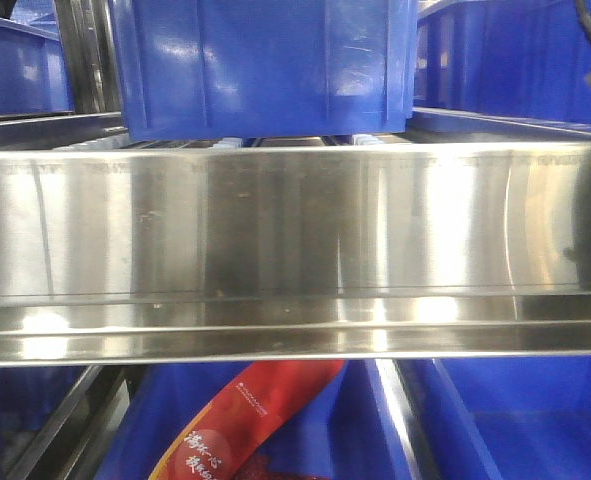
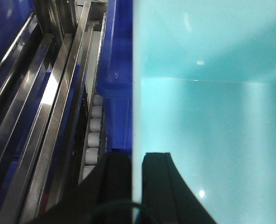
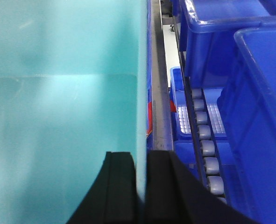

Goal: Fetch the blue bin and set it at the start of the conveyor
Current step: 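Lift and pull the turquoise bin off the shelf with both grippers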

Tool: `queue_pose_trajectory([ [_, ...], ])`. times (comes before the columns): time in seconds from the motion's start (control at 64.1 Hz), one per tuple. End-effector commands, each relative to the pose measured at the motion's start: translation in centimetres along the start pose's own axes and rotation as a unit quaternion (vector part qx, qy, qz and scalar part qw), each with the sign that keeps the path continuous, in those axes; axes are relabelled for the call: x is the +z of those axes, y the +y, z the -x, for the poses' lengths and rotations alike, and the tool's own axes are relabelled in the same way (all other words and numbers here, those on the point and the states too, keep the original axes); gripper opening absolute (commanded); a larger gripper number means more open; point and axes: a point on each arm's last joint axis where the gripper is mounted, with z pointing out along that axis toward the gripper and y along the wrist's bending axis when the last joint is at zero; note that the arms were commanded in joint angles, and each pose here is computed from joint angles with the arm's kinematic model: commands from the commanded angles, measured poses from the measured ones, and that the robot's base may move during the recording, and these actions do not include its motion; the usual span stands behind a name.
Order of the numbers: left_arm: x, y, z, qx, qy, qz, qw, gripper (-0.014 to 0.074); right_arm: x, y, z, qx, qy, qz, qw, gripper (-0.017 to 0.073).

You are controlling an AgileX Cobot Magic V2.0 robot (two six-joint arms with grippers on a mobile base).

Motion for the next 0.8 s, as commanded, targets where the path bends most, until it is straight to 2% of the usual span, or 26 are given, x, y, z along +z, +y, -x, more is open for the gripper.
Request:
queue_pose_trajectory([
  [0.0, -1.04, 0.13, 0.7, -0.002, -0.03, -0.004, 1.0, -0.0111, -0.95, -0.28, 0.67, -0.003, -0.031, -0.002, 1.0, -0.0154],
  [0.265, -1.05, 0.28, 0.86, 0.005, -0.038, 0.004, 0.999, -0.0111, -0.95, -0.29, 0.65, -0.003, -0.03, -0.002, 1.0, -0.0154],
  [0.39, -1.05, 0.28, 0.86, 0.009, -0.038, 0.004, 0.999, -0.0111, -0.95, -0.29, 0.65, -0.029, -0.03, -0.003, 0.999, -0.0154],
  [0.78, -1.05, 0.27, 0.88, 0.009, -0.039, 0.004, 0.999, -0.0111, -0.95, -0.28, 0.67, -0.029, -0.031, -0.003, 0.999, -0.0154],
])
